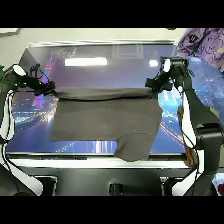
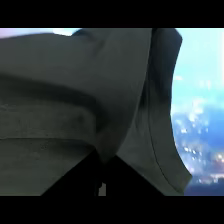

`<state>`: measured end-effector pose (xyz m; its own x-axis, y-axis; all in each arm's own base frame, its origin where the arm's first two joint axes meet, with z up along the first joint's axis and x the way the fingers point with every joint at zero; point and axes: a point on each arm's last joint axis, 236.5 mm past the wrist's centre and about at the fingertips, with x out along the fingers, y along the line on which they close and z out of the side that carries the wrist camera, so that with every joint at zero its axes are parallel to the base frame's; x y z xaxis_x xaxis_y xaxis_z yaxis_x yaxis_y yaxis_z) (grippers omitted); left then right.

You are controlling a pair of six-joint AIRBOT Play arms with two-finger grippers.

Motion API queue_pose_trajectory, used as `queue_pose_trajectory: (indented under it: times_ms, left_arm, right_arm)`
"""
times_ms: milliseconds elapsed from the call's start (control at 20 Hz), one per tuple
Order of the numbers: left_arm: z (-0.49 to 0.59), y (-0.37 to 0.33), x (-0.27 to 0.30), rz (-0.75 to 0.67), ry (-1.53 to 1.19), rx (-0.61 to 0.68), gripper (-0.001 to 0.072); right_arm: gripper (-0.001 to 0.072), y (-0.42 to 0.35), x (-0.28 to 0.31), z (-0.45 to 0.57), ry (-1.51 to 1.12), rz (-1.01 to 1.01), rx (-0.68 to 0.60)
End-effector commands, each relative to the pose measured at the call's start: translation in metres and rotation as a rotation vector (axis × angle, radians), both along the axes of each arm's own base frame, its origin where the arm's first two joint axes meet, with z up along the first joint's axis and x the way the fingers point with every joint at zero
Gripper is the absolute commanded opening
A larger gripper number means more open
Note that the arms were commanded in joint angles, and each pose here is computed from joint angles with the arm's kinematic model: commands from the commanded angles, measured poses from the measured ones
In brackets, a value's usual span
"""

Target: Fold the clothes and pants, and hang the long-sleeved shirts on hangers.

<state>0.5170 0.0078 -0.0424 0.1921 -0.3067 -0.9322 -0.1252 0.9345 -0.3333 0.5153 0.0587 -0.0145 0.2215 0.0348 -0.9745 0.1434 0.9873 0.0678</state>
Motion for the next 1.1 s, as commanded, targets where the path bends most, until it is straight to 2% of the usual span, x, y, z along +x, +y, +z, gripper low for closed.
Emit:
queue_pose_trajectory:
  times_ms: [0, 550, 600, 650, 700, 750, 800, 850, 950, 1050]
  left_arm:
    - [-0.003, -0.005, -0.024, -0.043, 0.095, 0.004, 0.0017]
    - [-0.048, -0.013, -0.034, -0.077, 0.191, 0.029, 0.0021]
    - [-0.05, -0.013, -0.033, -0.067, 0.193, 0.029, 0.0058]
    - [-0.05, -0.014, -0.03, -0.054, 0.184, 0.029, 0.0176]
    - [-0.048, -0.013, -0.026, -0.029, 0.175, 0.03, 0.0411]
    - [-0.044, -0.013, -0.024, -0.012, 0.17, 0.029, 0.0636]
    - [-0.034, -0.011, -0.02, -0.009, 0.156, 0.03, 0.071]
    - [-0.02, -0.009, -0.017, -0.009, 0.137, 0.033, 0.071]
    - [0.015, 0.002, -0.016, 0.011, 0.102, 0.04, 0.0711]
    - [0.048, 0.023, -0.03, 0.049, 0.084, 0.065, 0.0711]
  right_arm:
    - [0.0033, -0.003, -0.023, -0.005, 0.101, 0.012, -0.017]
    - [0.0034, 0.003, -0.038, -0.045, 0.228, 0.016, 0.004]
    - [0.0035, 0.004, -0.036, -0.048, 0.226, 0.015, 0.004]
    - [0.0057, 0.004, -0.032, -0.051, 0.215, 0.015, 0.005]
    - [0.0217, 0.005, -0.026, -0.052, 0.19, 0.014, 0.008]
    - [0.0407, 0.005, -0.023, -0.05, 0.173, 0.014, 0.01]
    - [0.0528, 0.005, -0.022, -0.044, 0.162, 0.013, 0.014]
    - [0.0555, 0.005, -0.023, -0.034, 0.151, 0.023, 0.012]
    - [0.0553, -0.006, -0.025, 0.002, 0.093, 0.14, -0.049]
    - [0.055, -0.018, -0.023, 0.049, -0.011, 0.157, -0.019]
